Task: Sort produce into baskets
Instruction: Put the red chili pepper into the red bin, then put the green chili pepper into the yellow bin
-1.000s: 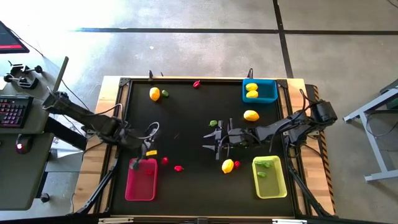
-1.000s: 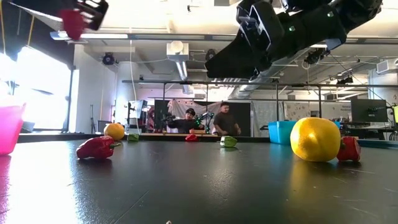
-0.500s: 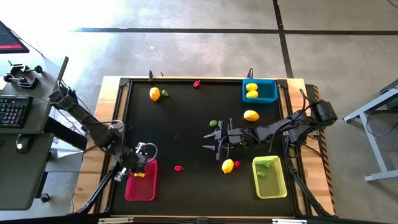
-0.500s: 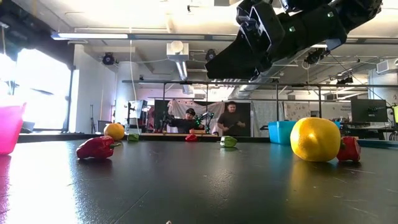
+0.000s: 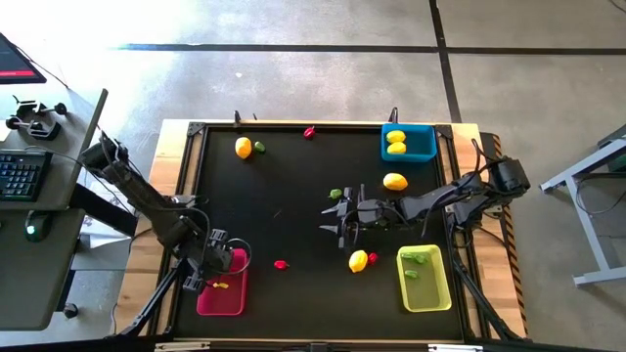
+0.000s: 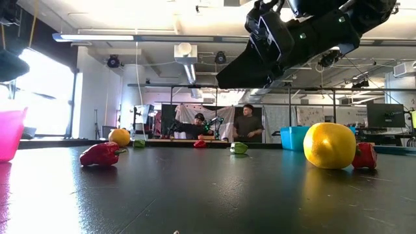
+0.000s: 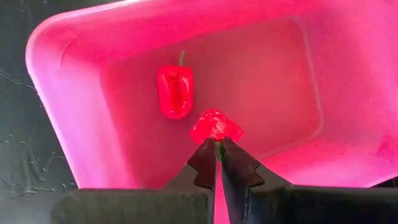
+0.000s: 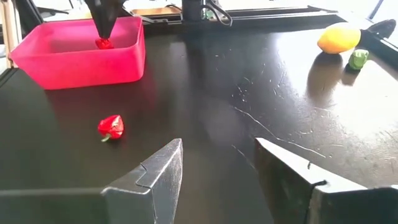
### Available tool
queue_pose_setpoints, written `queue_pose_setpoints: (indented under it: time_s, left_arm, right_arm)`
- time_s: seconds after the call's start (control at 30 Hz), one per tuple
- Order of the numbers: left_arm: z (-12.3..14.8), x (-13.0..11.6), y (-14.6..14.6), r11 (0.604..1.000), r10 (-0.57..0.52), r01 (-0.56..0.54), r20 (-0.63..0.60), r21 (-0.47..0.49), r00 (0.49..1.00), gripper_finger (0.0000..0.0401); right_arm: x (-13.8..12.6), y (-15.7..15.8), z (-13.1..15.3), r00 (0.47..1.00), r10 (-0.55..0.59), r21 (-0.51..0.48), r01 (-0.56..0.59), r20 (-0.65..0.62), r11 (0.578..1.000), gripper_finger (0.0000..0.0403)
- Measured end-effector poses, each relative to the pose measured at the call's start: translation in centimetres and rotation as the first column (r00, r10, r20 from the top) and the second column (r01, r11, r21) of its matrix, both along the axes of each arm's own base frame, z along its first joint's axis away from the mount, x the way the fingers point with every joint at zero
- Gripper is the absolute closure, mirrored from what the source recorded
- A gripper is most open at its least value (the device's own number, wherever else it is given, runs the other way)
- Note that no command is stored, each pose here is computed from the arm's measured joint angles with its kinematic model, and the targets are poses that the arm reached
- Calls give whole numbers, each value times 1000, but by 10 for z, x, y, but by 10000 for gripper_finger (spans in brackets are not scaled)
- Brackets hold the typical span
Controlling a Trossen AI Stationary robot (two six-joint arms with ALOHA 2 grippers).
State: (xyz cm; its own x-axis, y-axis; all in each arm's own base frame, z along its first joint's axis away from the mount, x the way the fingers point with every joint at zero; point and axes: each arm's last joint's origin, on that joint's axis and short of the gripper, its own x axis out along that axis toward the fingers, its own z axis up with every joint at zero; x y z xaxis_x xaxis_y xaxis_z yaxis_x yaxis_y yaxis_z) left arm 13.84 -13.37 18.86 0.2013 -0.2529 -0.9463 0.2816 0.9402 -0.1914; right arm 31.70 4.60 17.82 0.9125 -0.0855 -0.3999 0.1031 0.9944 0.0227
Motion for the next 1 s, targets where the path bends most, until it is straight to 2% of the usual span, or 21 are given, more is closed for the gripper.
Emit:
queue_pose_setpoints:
  time_s: [0.2,0.4,0.57,0.7,0.83,1.0]
  left_arm:
    - [-6,2,-2,1000,-14,15,-26,25,1000,398]
    - [-12,3,-4,999,-26,28,-75,22,997,360]
    - [3,7,-3,998,-28,32,-79,49,996,320]
    - [19,17,5,996,-26,32,-69,80,997,303]
    - [30,30,25,991,-29,38,-70,128,997,310]
    - [39,49,61,980,-56,64,-49,190,997,352]
  right_arm:
    - [0,-1,0,1000,-2,-1,2,-5,1000,215]
    - [0,-1,-1,1000,-2,-2,2,-8,1000,215]
    - [0,-1,-1,1000,-15,-36,14,-9,999,214]
    - [0,-4,-1,999,-37,-60,37,-8,998,214]
    - [0,-8,-1,999,-43,-69,42,-12,997,214]
    - [0,-15,-3,997,-60,-83,57,-39,995,214]
